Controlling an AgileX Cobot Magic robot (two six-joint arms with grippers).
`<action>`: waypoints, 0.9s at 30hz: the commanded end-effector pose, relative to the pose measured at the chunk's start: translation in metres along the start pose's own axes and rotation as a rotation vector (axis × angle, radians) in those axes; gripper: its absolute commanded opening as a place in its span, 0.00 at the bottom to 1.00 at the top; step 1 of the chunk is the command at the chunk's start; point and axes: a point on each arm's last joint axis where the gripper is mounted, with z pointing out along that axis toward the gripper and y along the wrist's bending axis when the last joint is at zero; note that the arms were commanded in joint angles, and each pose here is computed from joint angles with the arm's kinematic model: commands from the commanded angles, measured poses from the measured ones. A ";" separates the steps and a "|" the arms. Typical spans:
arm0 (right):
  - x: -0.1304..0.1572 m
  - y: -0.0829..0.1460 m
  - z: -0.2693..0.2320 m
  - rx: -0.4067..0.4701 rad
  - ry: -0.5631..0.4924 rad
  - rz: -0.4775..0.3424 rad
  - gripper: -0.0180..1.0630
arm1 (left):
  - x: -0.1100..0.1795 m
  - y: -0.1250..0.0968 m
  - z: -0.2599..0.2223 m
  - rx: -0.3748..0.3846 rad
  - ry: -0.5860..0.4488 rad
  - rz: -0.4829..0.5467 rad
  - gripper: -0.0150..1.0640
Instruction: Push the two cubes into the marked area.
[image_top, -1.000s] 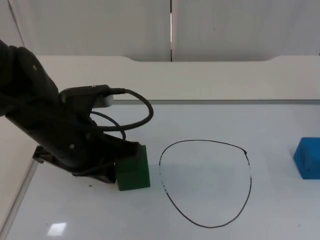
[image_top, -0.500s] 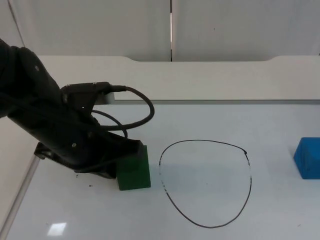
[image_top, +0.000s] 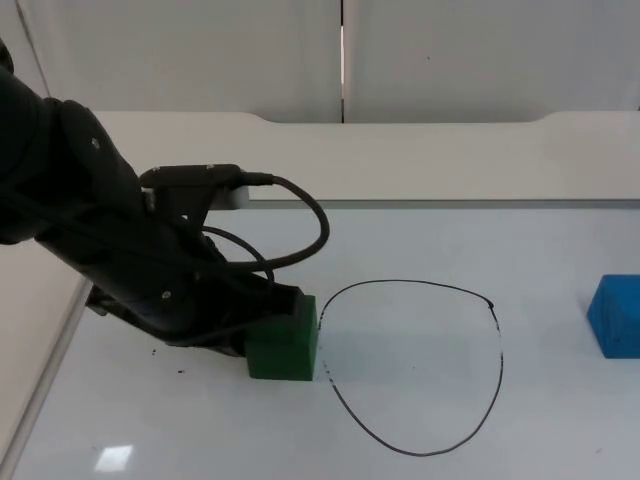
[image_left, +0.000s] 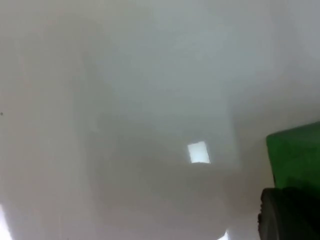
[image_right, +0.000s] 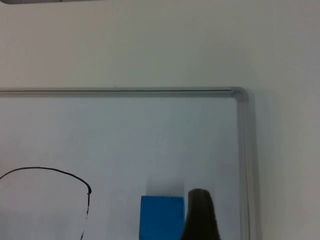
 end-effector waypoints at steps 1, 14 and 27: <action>-0.002 0.002 -0.002 -0.006 -0.010 -0.014 0.54 | 0.000 -0.003 0.000 0.007 -0.002 -0.021 0.01; -0.001 0.002 -0.002 -0.011 -0.006 -0.011 0.54 | 0.005 -0.020 0.002 0.019 -0.009 -0.009 0.01; -0.001 0.002 -0.002 -0.013 -0.004 -0.009 0.54 | 0.006 -0.027 0.003 0.023 -0.016 0.000 0.01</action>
